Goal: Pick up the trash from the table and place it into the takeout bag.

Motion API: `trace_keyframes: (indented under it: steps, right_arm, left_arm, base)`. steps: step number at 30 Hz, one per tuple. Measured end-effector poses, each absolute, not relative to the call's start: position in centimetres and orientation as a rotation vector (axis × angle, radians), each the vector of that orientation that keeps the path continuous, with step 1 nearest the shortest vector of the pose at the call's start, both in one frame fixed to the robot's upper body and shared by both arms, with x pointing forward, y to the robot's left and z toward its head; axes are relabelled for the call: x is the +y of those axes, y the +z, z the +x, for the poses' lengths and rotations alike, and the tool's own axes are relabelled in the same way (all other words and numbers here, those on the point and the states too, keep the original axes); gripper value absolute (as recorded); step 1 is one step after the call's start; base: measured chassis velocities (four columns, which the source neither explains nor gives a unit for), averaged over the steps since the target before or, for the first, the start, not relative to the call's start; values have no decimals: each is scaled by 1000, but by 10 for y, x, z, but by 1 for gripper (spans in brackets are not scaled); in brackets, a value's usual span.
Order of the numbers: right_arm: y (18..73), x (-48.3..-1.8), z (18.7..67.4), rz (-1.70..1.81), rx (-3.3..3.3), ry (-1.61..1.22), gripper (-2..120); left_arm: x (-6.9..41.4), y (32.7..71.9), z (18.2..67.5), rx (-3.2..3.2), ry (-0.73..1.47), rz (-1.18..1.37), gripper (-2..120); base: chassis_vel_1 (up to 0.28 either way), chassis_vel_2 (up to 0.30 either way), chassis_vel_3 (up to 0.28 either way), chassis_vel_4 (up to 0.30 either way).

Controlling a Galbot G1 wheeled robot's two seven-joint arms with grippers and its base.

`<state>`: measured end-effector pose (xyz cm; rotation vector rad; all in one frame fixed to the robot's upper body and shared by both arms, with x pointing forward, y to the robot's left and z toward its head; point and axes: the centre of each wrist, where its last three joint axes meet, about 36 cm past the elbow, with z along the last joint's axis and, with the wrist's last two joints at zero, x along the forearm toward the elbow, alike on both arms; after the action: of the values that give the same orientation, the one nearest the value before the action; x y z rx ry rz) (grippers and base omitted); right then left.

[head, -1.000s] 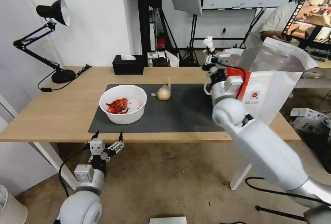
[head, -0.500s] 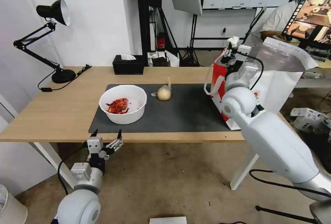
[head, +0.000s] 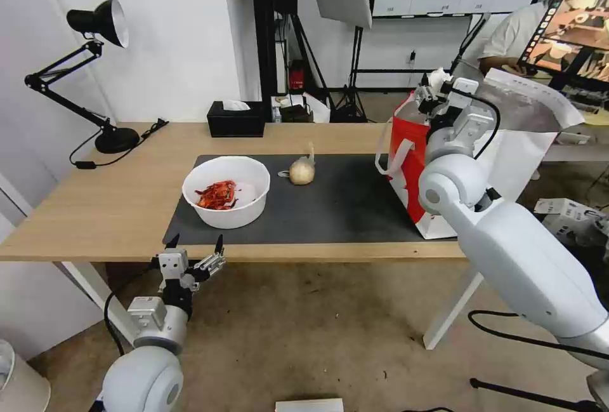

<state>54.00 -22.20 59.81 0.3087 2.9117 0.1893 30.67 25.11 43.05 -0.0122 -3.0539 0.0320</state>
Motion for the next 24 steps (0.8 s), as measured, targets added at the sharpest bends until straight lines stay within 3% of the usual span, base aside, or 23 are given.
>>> trace_keyframes:
  steps: [4, 14, 24]
  right_arm:
    - [598, -226, 535, 334, 2918, 172, 99]
    - [608, -239, 517, 247, 2933, 169, 100]
    - [589, -266, 446, -463, 2919, 154, 100]
  left_arm:
    - [251, 431, 307, -3056, 33, -15, 100]
    - [248, 440, 305, -3051, 56, -29, 100]
    - [246, 447, 303, -3092, 83, -42, 100]
  base:
    - [0, 0, 0, 0]
    - [0, 0, 0, 0]
    - [0, 0, 0, 0]
